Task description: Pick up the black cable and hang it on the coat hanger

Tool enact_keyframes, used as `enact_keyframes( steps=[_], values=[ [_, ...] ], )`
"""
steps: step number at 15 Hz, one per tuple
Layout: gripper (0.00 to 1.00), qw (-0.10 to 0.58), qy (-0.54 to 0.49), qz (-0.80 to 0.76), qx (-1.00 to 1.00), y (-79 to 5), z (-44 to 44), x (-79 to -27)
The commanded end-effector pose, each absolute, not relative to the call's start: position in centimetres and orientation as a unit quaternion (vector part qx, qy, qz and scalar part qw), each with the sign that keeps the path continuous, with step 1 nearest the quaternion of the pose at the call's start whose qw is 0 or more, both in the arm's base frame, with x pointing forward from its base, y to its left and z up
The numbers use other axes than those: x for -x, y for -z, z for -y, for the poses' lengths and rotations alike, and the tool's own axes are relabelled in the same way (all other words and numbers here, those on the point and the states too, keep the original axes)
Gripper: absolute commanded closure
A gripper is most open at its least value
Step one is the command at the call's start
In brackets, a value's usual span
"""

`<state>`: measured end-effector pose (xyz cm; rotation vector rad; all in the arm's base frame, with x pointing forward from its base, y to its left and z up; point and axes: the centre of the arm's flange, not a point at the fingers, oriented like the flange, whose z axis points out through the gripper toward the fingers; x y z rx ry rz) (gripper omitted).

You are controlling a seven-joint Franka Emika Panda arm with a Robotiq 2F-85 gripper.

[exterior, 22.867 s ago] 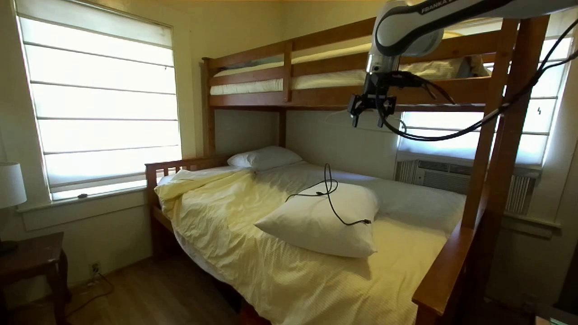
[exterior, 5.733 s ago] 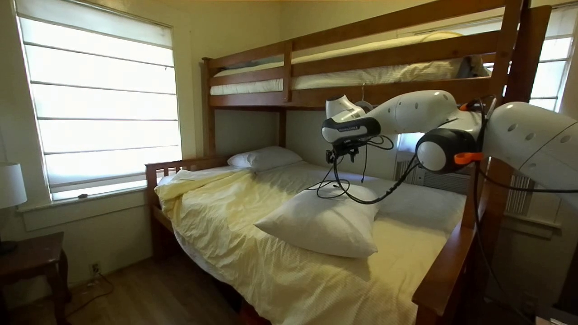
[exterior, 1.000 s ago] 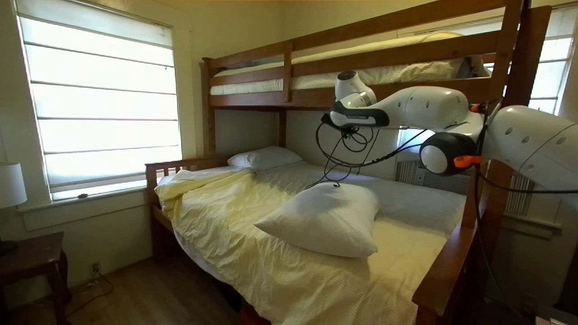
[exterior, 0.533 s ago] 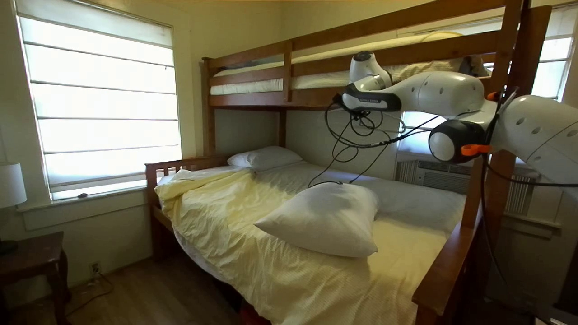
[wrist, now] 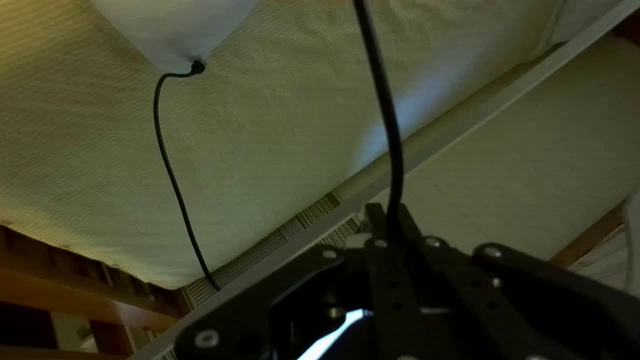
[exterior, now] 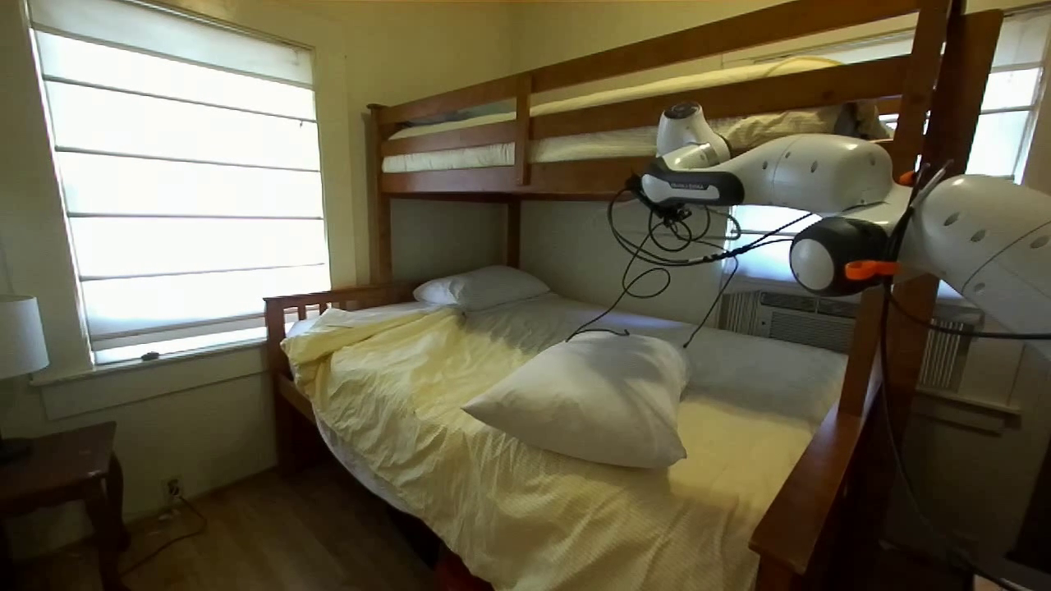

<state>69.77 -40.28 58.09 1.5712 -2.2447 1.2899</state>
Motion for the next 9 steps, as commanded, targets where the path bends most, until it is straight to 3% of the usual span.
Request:
enact_keyframes(
  steps=[1, 2, 9],
  values=[
    [0.83, 0.056, -0.424, 0.741, -0.517, -57.8, 40.4, -69.8],
    [0.69, 0.057, -0.426, 0.740, -0.518, -57.9, 40.3, -69.7],
    [0.22, 0.050, -0.441, 0.705, -0.553, -58.4, 37.4, -70.7]
  ],
)
